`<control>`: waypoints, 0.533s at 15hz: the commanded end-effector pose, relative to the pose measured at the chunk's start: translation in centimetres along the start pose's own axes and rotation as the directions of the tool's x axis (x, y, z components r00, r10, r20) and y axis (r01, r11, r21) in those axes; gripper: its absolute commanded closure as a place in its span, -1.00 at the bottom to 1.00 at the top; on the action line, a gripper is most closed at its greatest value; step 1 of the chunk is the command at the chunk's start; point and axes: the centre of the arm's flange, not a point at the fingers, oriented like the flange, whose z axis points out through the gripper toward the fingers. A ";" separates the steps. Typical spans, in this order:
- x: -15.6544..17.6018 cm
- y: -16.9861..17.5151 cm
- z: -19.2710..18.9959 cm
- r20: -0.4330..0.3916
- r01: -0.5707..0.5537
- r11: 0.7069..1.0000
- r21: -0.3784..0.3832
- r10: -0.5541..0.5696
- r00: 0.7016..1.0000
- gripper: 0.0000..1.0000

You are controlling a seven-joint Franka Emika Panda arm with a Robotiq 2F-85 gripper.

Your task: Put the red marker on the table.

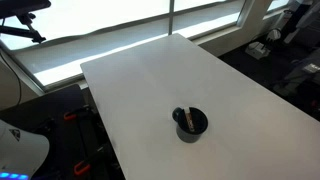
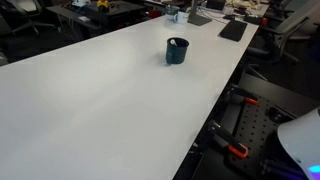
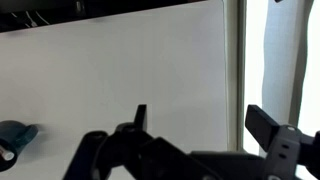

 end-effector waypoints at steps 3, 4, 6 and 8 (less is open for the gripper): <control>0.0 0.0 0.0 0.000 0.000 1.000 0.000 0.000 1.000 -1.00; 0.0 0.0 0.0 0.000 0.000 1.000 0.000 0.000 1.000 -1.00; 0.1 0.0 0.1 0.001 0.007 1.000 -0.008 -0.007 1.000 -1.00; 0.6 1.2 -0.1 -0.001 -0.001 1.000 -0.015 0.001 1.000 -1.00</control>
